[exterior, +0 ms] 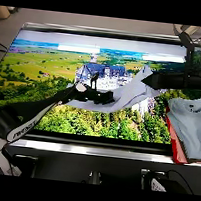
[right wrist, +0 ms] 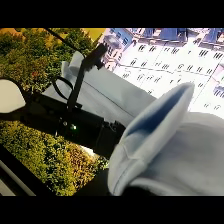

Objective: Fold the shirts.

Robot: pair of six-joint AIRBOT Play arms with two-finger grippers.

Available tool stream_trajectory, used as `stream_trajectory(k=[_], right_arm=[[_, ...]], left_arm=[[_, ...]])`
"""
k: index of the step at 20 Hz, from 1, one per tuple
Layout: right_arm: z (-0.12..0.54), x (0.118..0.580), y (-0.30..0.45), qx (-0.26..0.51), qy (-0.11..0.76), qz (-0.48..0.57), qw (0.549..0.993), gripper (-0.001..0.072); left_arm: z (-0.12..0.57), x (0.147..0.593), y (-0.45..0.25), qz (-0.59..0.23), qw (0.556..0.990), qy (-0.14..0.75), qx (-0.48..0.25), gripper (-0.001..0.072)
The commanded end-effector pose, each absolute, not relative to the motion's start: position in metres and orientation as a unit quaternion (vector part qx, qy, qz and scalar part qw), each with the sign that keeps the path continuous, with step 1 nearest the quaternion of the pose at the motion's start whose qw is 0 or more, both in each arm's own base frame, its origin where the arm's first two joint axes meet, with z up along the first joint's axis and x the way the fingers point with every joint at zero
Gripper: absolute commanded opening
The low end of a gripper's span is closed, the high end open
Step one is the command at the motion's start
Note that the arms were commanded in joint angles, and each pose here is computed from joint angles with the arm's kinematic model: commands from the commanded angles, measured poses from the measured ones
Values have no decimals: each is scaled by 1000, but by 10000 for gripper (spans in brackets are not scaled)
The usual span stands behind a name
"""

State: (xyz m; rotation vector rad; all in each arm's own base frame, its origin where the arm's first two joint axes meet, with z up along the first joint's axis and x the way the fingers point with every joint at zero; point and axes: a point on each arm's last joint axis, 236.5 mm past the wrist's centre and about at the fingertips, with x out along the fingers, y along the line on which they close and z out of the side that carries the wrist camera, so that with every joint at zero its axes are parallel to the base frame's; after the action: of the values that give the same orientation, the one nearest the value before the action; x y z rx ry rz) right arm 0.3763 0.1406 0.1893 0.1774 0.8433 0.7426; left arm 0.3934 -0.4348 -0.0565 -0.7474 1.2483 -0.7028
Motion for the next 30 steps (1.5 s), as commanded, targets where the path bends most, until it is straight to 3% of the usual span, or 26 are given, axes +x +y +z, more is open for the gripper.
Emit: stream_trajectory(k=[1, 4, 8, 11, 14, 15, 16, 17, 21, 24, 27, 30], right_arm=[[195, 386, 138, 92, 383, 338, 855, 22], [166, 395, 170, 94, 408, 368, 830, 21], [127, 413, 265, 104, 401, 418, 809, 22], [76, 411, 343, 150, 421, 452, 772, 22], [11, 393, 400, 211, 474, 466, 716, 29], [-3, 391, 411, 234, 485, 463, 704, 195], [-9, 393, 416, 255, 484, 463, 698, 514], [-7, 397, 417, 256, 469, 473, 701, 606], [16, 423, 349, 202, 452, 470, 730, 604], [1, 435, 229, 111, 518, 379, 759, 606], [-43, 404, 129, 57, 638, 272, 718, 606], [-67, 391, 151, 112, 645, 279, 703, 607]], left_arm=[[-47, 401, -446, -317, 692, 537, -365, 23], [17, 455, -378, -344, 780, 439, -282, 22], [146, 518, -203, -257, 884, 302, -248, 23], [246, 504, -92, -192, 927, 198, -254, 23], [310, 465, -41, -163, 947, 135, -241, 23], [324, 453, -36, -162, 951, 123, -233, 24], [333, 442, -35, -164, 953, 118, -227, 23], [336, 433, -36, -167, 954, 119, -219, 23], [324, 418, -41, -172, 956, 153, -183, 24], [311, 420, -40, -168, 954, 168, -182, 24], [297, 421, -41, -167, 951, 182, -189, 24], [279, 422, -41, -165, 946, 199, -197, 24]])
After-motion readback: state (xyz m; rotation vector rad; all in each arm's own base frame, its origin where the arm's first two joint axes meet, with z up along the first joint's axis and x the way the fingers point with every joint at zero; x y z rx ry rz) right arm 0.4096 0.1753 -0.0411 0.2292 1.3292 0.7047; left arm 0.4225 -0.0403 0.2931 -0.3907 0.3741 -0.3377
